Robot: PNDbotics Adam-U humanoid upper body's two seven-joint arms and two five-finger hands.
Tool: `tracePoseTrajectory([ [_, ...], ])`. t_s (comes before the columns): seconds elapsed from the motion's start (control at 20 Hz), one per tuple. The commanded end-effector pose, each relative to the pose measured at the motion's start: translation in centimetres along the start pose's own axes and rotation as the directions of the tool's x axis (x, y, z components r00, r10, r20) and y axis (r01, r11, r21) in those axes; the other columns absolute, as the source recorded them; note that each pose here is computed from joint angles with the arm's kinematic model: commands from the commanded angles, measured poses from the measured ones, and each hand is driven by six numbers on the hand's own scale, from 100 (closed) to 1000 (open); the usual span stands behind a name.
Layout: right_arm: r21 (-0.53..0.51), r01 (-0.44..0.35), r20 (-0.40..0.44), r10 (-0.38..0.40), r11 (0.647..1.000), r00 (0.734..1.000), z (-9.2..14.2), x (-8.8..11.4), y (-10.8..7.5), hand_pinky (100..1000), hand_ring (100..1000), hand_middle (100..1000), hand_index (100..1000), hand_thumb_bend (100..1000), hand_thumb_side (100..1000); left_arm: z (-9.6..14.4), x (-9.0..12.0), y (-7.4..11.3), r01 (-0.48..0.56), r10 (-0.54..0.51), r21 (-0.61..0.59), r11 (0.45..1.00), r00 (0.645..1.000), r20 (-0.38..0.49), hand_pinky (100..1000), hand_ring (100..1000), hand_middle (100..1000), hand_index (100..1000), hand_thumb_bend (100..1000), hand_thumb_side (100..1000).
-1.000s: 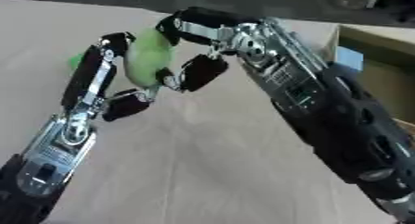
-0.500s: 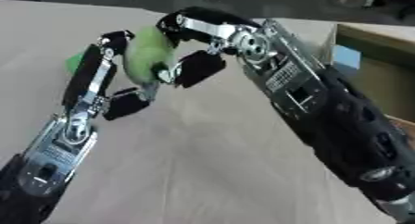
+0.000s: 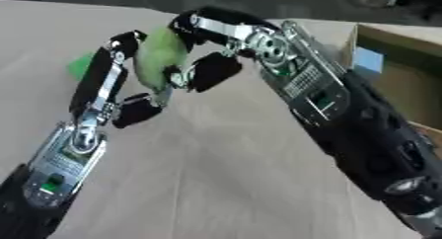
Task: Pick up the objects with one hand, pass them to the other hand, and then place them into the box on the other side of the table.
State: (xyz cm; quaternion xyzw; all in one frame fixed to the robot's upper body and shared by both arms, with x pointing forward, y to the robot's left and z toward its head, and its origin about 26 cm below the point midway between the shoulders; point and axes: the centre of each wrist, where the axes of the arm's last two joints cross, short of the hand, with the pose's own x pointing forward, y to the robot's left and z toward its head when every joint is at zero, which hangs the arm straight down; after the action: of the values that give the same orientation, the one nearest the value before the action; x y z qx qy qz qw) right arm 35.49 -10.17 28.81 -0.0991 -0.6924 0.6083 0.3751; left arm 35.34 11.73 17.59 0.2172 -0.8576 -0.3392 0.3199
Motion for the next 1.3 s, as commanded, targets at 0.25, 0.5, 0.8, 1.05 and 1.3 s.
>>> tracePoseTrajectory([
  [0.25, -0.036, -0.016, 0.048, 0.018, 0.999, 0.999, 0.6, 1.3, -1.1, 879, 764, 469, 598, 100, 231, -0.5, 0.6, 0.1, 0.018, -0.018, 0.045, 0.999, 1.000, 0.011, 676, 693, 673, 842, 522, 320],
  [0.5, -0.045, -0.011, 0.045, 0.013, 0.999, 0.999, 0.8, 1.3, -1.2, 877, 763, 467, 596, 100, 225, -0.4, 0.2, -0.2, 0.010, -0.008, 0.069, 0.998, 0.999, -0.033, 677, 695, 677, 851, 551, 371],
  [0.8, -0.061, -0.005, 0.032, 0.007, 0.998, 0.999, 1.1, 1.0, -1.5, 877, 763, 468, 598, 100, 221, -0.2, -0.4, -0.2, 0.008, 0.005, 0.120, 0.993, 0.994, -0.112, 665, 684, 664, 837, 534, 387],
  [1.05, -0.089, 0.009, 0.020, -0.008, 0.996, 1.000, 1.9, 0.7, -2.1, 879, 765, 469, 600, 100, 218, 0.2, -1.1, 0.1, 0.003, 0.017, 0.138, 0.990, 0.989, -0.144, 662, 681, 660, 835, 522, 384],
  [1.3, -0.135, 0.035, 0.010, -0.034, 0.990, 0.999, 3.2, 0.4, -2.9, 883, 769, 471, 604, 100, 215, 0.8, -1.8, 0.5, 0.013, 0.014, 0.150, 0.989, 0.984, -0.178, 661, 680, 659, 834, 522, 385],
])
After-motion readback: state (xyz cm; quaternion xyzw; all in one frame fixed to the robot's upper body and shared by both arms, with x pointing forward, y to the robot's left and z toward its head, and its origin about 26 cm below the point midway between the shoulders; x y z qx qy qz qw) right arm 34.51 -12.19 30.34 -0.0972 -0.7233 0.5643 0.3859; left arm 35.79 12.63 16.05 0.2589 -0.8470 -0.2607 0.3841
